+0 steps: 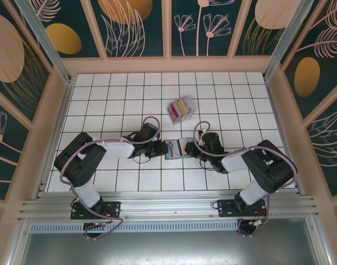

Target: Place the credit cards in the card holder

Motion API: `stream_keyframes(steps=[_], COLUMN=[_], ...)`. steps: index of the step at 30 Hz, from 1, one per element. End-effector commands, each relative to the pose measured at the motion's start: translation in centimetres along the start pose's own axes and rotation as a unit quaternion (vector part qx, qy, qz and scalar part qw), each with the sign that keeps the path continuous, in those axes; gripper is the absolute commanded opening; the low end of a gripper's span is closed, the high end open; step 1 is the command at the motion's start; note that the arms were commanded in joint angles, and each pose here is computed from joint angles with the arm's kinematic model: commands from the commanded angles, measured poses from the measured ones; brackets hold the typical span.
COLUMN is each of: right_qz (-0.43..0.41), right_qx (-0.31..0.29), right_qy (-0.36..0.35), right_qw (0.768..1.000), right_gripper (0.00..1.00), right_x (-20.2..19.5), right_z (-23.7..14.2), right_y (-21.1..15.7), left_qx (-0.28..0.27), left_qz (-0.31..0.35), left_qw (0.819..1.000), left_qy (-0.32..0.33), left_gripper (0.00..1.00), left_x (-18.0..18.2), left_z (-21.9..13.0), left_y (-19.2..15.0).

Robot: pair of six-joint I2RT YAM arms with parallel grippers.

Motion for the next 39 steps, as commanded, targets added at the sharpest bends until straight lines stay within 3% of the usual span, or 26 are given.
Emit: stream_keyframes(steps=[1,15,19,22,26,34,39], right_qz=[0.002,-0.053,-0.056,-0.069,-0.091,-0.123,-0.117], right_qx=[0.052,0.106,0.101,0.097,0.084,0.069,0.074], right_qy=[-0.030,-0.072,-0.087,-0.098,-0.117,-0.157,-0.128], right_qw=[0.998,0.990,0.990,0.988,0.985,0.978,0.982], right_gripper=[0.02,0.04,0.14,0.32,0.38,0.41,0.27], right_x=[-1.3,0.4,0.4,0.9,1.7,2.1,2.6], right_z=[0.6,1.5,1.1,0.8,-0.2,-1.8,-1.4], right_y=[-2.3,-4.3,-3.9,-3.0,-1.2,2.2,2.8], left_qx=[0.016,0.016,0.013,0.012,0.010,0.003,0.002], left_qz=[0.010,0.009,0.009,0.010,0.011,0.013,0.013], left_qw=[1.000,1.000,1.000,1.000,1.000,1.000,1.000], left_qy=[0.008,0.006,0.007,0.010,0.015,0.013,0.012], left_gripper=[0.27,0.27,0.27,0.27,0.26,0.26,0.26], left_x=[0.3,0.3,0.4,0.4,0.6,0.4,0.3], left_z=[1.5,1.6,1.4,1.4,1.3,1.1,1.0], left_y=[-1.1,-1.3,-1.3,-1.3,-1.3,-1.1,-1.2])
Point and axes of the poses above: each hand's point on the last joint's axis, 136 mm out from that joint toward the fingers, its own z axis out along the fingers, its own x axis along the line the jaws close on, y = z × x, the point moved 7 cm from there along -z, back along the fingers, and after that the axes turned 12 degrees about -z, right-handed, at the moved point
